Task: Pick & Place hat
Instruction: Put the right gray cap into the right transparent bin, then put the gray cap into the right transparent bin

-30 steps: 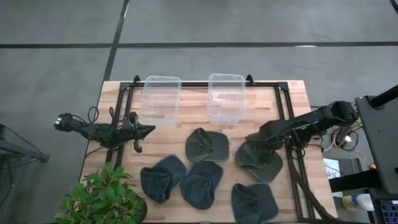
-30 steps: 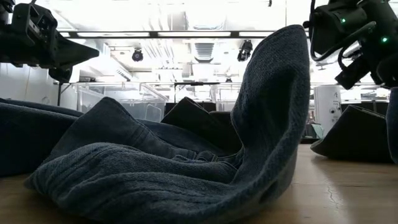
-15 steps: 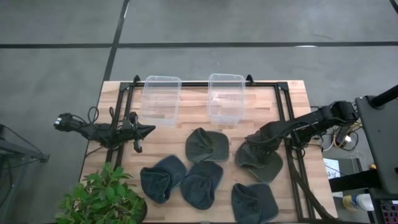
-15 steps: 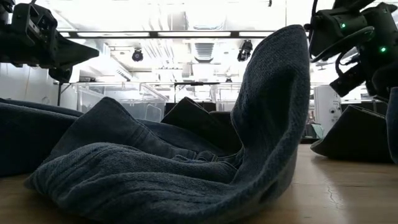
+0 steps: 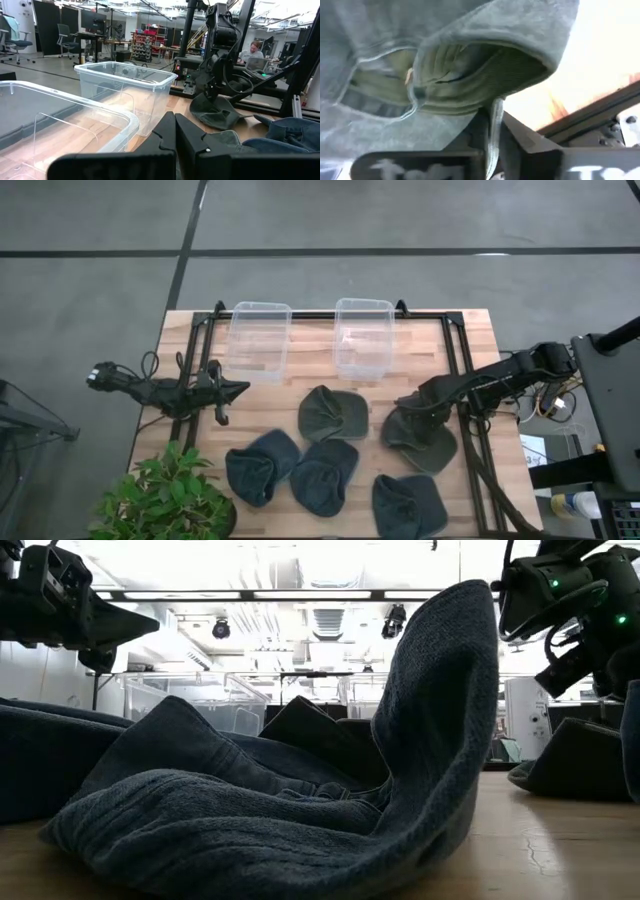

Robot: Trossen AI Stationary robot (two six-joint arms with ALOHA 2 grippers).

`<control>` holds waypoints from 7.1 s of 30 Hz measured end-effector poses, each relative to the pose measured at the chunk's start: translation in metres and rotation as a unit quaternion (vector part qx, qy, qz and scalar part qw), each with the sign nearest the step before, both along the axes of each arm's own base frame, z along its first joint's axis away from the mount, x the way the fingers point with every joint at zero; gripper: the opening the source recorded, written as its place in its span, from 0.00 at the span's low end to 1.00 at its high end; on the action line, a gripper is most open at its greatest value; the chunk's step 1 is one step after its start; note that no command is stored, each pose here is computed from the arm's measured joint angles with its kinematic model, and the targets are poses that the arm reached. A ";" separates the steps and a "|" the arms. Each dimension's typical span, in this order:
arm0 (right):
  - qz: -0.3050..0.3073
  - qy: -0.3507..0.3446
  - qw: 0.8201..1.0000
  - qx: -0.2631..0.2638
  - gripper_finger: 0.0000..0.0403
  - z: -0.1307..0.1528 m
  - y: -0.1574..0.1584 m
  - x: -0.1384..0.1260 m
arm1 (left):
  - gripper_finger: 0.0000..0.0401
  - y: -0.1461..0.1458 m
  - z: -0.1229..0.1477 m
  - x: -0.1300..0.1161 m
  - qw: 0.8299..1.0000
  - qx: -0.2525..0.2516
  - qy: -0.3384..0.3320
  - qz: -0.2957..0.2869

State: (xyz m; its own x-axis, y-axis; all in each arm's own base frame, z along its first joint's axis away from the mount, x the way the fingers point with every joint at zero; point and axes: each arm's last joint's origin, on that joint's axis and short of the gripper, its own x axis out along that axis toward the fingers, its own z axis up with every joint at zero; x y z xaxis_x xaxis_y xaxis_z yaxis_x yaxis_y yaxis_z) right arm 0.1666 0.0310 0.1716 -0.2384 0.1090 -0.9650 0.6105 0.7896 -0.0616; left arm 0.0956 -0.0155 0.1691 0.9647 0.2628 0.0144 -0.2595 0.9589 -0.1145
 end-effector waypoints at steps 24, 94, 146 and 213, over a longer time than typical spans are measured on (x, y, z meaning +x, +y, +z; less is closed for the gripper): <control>-0.153 -0.077 0.984 -0.047 0.03 0.133 -0.001 0.007 | 0.00 0.000 0.000 0.000 1.000 0.000 0.000 0.000; -0.278 -0.263 0.898 -0.216 0.12 0.131 -0.185 0.116 | 0.00 0.000 0.000 0.000 1.000 0.000 0.000 -0.001; 0.116 -0.346 0.925 -0.107 0.56 0.157 0.011 0.141 | 0.00 0.000 0.000 0.000 1.000 0.000 0.000 0.000; -0.026 -0.340 0.924 -0.174 0.53 -0.045 -0.028 0.120 | 0.00 0.000 0.000 0.000 1.000 0.000 0.000 0.000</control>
State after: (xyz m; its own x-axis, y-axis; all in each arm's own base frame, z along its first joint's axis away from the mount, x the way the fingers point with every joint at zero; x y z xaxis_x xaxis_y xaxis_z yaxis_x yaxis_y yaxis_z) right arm 0.2865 0.0029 0.1263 0.4329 -0.2427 -0.8681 0.6388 0.7621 0.1055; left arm 0.0955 -0.0156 0.1692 0.9649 0.2621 0.0148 -0.2587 0.9591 -0.1146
